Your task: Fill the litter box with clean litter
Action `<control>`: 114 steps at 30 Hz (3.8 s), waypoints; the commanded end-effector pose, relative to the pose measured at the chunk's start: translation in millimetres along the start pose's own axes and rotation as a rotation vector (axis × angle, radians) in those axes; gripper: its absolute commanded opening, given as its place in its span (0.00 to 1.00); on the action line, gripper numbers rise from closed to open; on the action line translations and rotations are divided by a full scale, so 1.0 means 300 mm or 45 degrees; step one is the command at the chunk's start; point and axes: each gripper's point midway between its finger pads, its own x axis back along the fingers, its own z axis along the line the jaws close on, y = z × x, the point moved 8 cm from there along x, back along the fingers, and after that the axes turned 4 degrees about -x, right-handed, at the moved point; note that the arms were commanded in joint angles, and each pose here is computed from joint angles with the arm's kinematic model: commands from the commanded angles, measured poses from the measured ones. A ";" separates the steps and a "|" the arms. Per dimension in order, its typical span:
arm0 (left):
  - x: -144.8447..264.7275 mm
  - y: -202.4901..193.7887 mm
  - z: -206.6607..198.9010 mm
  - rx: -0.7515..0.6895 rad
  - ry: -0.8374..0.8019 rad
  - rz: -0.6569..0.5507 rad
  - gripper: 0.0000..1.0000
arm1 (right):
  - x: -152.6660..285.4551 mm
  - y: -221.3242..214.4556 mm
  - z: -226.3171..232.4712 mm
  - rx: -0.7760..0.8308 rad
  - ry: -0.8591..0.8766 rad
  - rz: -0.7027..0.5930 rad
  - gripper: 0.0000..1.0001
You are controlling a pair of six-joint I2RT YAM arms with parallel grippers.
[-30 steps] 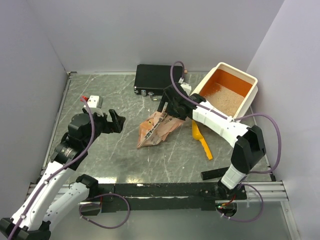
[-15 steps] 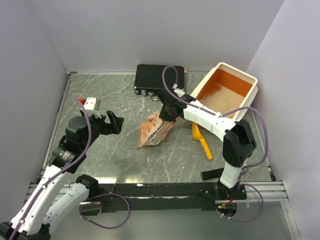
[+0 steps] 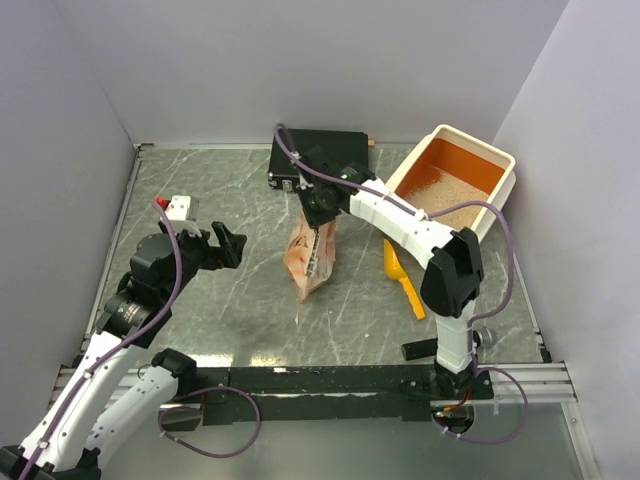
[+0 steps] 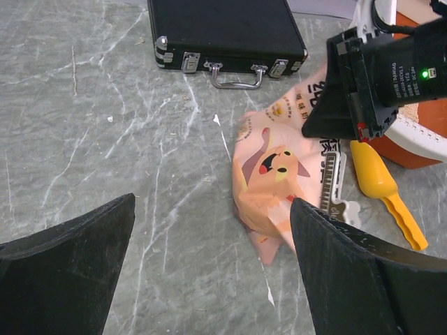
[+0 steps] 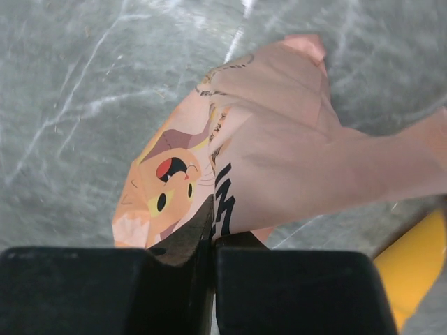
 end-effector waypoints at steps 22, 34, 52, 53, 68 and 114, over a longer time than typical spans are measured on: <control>0.022 0.023 0.001 0.027 0.013 -0.073 0.97 | 0.027 0.043 0.277 0.924 0.576 -0.279 0.70; 0.018 0.022 -0.007 0.023 -0.021 -0.064 0.97 | 0.335 -0.073 0.063 0.908 0.540 -0.550 0.77; -0.004 0.020 0.006 0.045 -0.029 -0.045 0.97 | 0.144 -0.185 -0.013 0.731 0.649 -0.299 0.77; -0.006 0.022 0.006 0.047 -0.027 -0.045 0.97 | 0.137 -0.189 -0.013 0.727 0.656 -0.286 0.76; -0.015 0.018 0.011 0.052 -0.024 -0.034 0.97 | 0.084 -0.205 -0.006 0.713 0.676 -0.224 0.68; -0.005 0.025 0.018 0.057 -0.010 -0.048 0.97 | 0.079 -0.601 -0.381 -0.205 -0.438 0.204 0.00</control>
